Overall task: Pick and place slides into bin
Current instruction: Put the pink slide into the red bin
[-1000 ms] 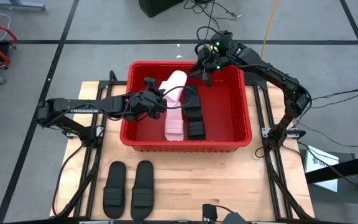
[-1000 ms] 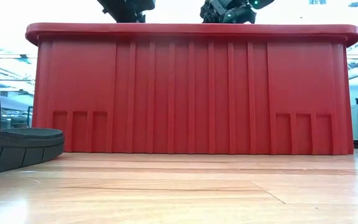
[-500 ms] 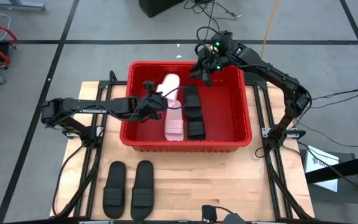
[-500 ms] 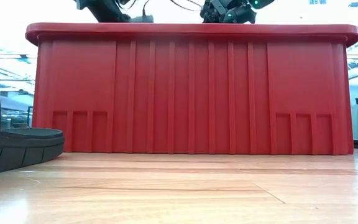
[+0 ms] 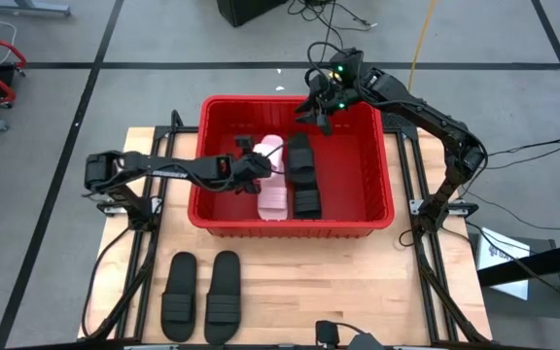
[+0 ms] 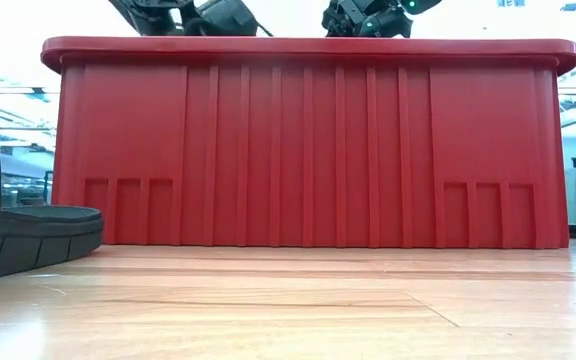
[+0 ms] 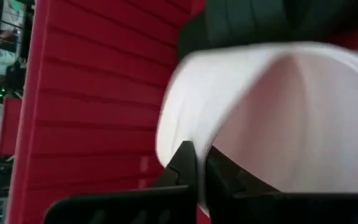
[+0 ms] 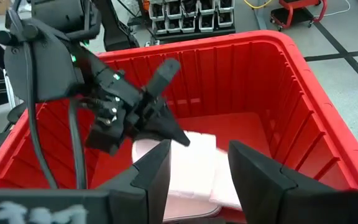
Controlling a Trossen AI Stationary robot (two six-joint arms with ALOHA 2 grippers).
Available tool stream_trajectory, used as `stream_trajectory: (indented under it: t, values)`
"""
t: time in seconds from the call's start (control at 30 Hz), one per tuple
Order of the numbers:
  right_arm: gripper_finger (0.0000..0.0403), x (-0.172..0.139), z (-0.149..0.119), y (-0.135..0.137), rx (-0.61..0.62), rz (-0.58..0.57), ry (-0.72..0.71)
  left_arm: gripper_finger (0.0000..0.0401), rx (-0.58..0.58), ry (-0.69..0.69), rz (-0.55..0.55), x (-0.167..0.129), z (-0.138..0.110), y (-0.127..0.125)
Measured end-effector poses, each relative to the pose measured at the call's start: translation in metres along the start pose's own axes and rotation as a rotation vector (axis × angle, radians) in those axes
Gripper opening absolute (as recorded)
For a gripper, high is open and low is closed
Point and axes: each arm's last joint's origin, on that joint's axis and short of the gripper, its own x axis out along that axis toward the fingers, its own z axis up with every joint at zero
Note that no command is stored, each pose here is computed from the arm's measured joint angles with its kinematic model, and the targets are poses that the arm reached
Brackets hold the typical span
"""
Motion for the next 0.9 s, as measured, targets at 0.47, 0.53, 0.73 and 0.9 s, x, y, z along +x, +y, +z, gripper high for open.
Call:
stream_trajectory:
  t: [0.47, 0.53, 0.73, 0.9]
  values:
    - [0.0152, 0.000, 0.000, 0.000, -0.007, 0.001, 0.001, 0.0003, -0.048, -0.040, -0.022, 0.012, 0.006, -0.009]
    - [0.0152, 0.000, 0.000, 0.000, -0.007, 0.001, 0.000, 0.0002, -0.057, -0.054, -0.040, 0.012, 0.007, -0.009]
    - [0.0153, 0.000, 0.000, 0.000, -0.007, 0.001, 0.000, 0.0021, -0.080, -0.058, -0.054, 0.012, 0.007, -0.010]
    - [0.0153, 0.000, 0.000, 0.000, -0.004, 0.002, 0.000, 0.0050, -0.076, -0.050, -0.061, 0.012, 0.006, -0.010]
